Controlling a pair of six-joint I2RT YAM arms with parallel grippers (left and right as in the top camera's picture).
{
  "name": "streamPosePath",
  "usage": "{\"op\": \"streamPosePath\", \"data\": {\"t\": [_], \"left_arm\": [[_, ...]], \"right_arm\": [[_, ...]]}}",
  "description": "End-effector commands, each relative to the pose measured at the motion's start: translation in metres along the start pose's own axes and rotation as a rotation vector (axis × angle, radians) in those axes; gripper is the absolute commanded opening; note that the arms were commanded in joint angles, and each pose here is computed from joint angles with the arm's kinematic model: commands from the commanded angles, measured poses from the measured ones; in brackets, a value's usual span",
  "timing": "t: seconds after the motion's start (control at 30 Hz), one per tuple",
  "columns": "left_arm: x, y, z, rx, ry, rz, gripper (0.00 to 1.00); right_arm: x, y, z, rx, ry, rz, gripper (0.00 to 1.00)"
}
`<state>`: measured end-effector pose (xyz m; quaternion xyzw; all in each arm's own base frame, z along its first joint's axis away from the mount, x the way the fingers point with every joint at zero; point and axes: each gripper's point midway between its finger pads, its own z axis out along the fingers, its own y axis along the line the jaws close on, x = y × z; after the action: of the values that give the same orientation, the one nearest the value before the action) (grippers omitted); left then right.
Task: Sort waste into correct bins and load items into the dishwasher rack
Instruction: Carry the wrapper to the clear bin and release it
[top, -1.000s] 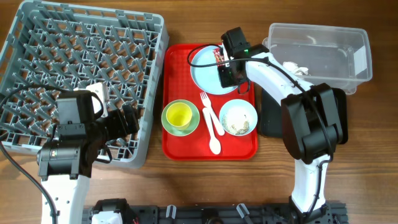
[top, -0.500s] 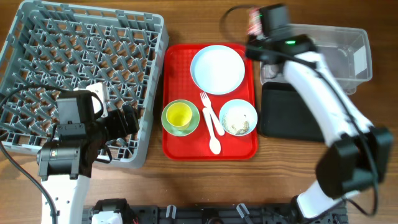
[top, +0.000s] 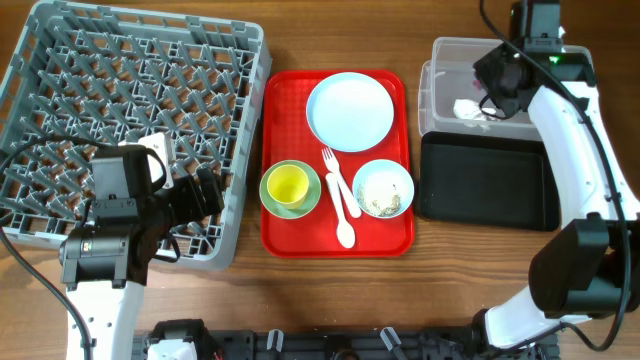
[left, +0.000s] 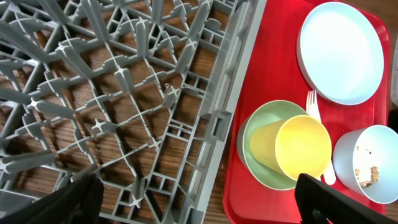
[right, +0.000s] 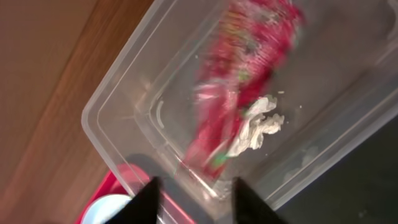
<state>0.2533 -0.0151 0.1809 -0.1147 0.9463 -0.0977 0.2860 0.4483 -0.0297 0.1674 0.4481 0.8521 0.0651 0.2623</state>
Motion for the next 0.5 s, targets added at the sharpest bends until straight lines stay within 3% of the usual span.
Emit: {"op": "streamPosePath", "data": {"t": [0.0,0.17,0.33,0.47], "left_arm": [[-0.006,-0.003,-0.004,0.006,-0.019,-0.003,1.0],[-0.006,-0.003,-0.004,0.006,-0.019,-0.003,1.0],[-0.006,-0.003,-0.004,0.006,-0.019,-0.003,1.0],[-0.006,-0.003,-0.004,0.006,-0.019,-0.003,1.0]], "right_arm": [[0.004,0.001,0.009,0.005,0.015,0.024,0.58],[0.009,0.006,0.008,-0.028,0.048,-0.102,0.62],[0.04,0.024,-0.014,-0.196,0.19,-0.408,0.86],[0.044,0.019,-0.049,-0.232,0.189,-0.514,0.94]]}}
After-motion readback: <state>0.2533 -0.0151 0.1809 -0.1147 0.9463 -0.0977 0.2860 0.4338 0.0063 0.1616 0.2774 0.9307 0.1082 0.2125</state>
